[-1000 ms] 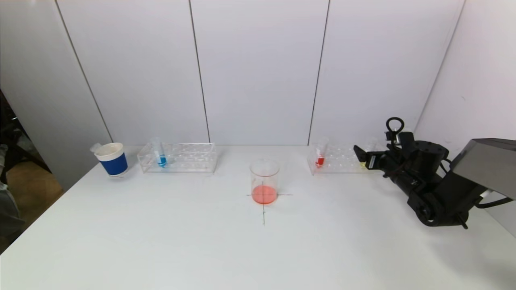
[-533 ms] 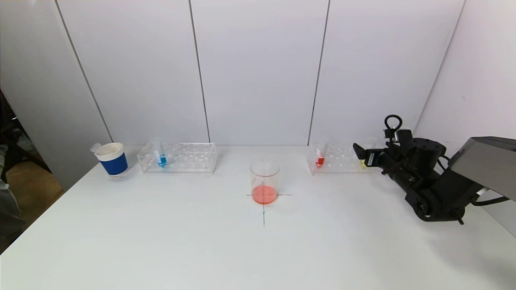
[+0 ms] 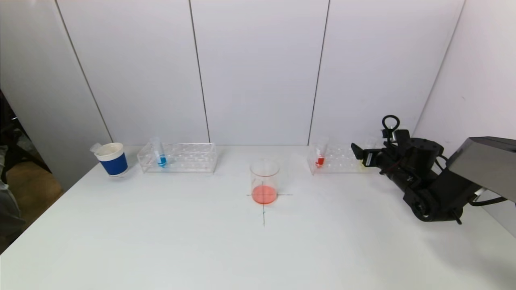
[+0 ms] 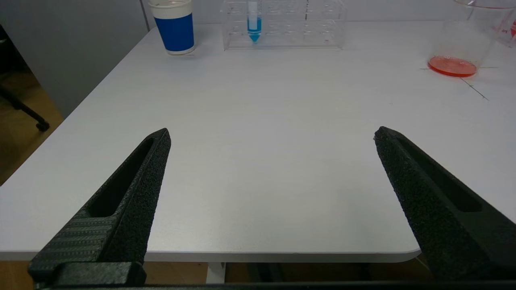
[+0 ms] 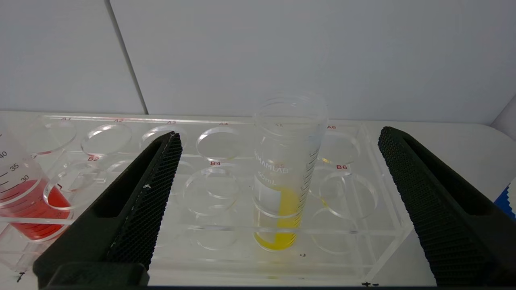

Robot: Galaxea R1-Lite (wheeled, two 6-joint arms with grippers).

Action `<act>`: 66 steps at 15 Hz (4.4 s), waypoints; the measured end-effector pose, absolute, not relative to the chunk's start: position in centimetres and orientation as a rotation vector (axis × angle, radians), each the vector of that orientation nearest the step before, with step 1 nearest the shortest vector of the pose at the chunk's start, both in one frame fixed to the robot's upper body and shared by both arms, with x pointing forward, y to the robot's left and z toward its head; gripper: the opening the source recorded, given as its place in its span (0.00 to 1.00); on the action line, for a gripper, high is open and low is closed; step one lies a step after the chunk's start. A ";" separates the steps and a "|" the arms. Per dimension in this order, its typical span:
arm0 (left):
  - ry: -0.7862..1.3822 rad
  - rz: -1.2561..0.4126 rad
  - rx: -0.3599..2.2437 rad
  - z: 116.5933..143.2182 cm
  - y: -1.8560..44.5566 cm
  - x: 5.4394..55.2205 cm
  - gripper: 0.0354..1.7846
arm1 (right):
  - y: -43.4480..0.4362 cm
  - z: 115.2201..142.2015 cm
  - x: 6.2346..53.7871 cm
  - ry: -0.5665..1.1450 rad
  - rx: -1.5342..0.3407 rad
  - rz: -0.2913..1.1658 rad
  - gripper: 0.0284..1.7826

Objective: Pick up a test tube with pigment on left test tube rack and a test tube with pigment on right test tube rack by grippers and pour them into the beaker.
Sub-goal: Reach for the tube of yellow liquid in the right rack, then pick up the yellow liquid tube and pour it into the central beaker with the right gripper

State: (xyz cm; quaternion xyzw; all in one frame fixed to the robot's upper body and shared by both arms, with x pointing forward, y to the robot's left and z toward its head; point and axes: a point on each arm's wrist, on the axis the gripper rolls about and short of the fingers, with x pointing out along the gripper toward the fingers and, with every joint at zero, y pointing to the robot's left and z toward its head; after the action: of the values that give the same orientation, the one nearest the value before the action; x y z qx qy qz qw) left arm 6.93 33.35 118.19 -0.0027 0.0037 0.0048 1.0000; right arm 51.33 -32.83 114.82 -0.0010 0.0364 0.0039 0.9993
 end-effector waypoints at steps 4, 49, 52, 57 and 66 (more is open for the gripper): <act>0.007 0.010 -0.005 118.2 33.4 6.9 0.99 | -32.8 114.8 51.3 0.072 -0.005 0.010 0.99; 0.008 0.010 -0.005 118.2 33.4 6.9 0.99 | -33.4 118.6 51.4 0.082 -0.019 -0.006 0.25; 0.007 0.010 -0.005 118.2 33.4 6.9 0.99 | -33.5 120.3 51.1 0.074 -0.034 -0.009 0.25; 0.008 0.007 -0.006 118.2 33.4 6.9 0.99 | -33.6 123.4 50.7 0.065 -0.041 -0.009 0.25; 0.007 0.007 -0.006 118.2 33.4 6.9 0.99 | -33.0 132.7 49.6 0.092 -0.036 0.022 0.25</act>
State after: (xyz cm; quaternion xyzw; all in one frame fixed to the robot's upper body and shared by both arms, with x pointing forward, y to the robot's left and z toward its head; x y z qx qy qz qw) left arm 6.93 33.36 118.19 -0.0029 0.0037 0.0035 1.0000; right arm 49.65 -33.00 132.73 -0.0182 0.0457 0.0110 0.9987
